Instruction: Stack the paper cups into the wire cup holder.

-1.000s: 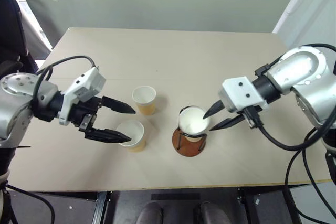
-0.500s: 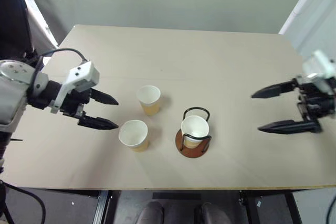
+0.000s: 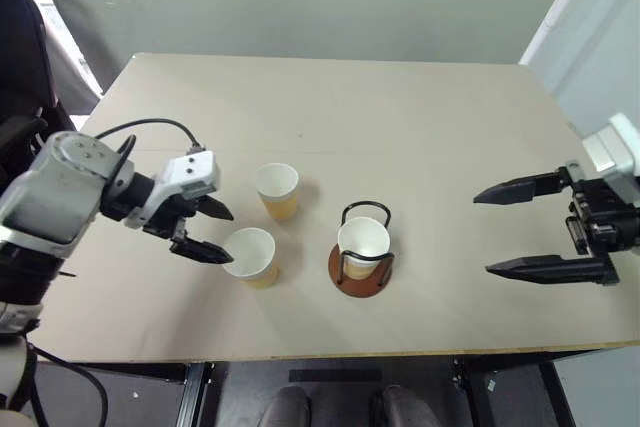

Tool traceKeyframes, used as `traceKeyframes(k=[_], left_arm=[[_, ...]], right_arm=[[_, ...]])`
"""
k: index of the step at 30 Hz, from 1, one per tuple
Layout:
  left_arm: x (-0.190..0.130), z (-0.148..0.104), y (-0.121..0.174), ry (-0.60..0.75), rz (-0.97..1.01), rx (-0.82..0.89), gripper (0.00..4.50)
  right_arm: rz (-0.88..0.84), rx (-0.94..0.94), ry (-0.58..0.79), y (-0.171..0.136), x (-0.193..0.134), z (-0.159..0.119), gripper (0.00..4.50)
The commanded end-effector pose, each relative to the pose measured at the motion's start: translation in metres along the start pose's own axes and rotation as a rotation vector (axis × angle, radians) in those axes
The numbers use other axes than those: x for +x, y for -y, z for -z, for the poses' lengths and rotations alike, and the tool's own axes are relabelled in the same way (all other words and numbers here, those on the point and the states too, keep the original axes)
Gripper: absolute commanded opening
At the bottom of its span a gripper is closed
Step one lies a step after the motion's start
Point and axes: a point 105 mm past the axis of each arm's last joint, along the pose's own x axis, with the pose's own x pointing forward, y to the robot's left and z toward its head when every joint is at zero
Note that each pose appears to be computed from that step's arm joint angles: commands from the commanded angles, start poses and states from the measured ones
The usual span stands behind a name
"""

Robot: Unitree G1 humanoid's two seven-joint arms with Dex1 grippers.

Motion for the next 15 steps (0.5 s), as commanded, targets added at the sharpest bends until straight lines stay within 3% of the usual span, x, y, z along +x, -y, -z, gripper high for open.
traceKeyframes(k=[1, 4, 7, 15], left_arm=[[0.007, -0.005, 0.000, -0.001, -0.015, 0.005, 4.50], [0.014, -0.006, 0.002, -0.005, 0.001, -0.001, 4.50], [0.014, -0.004, 0.003, -0.018, 0.013, -0.004, 3.93], [0.004, -0.003, -0.001, -0.046, -0.005, 0.010, 1.00]], right_arm=[[0.026, -0.050, -0.004, -0.002, -0.002, -0.007, 4.45], [0.032, -0.050, -0.006, -0.002, -0.001, -0.007, 4.45], [0.033, -0.051, -0.009, -0.002, -0.001, -0.007, 4.50], [0.045, -0.052, -0.024, -0.001, -0.001, -0.005, 4.50]])
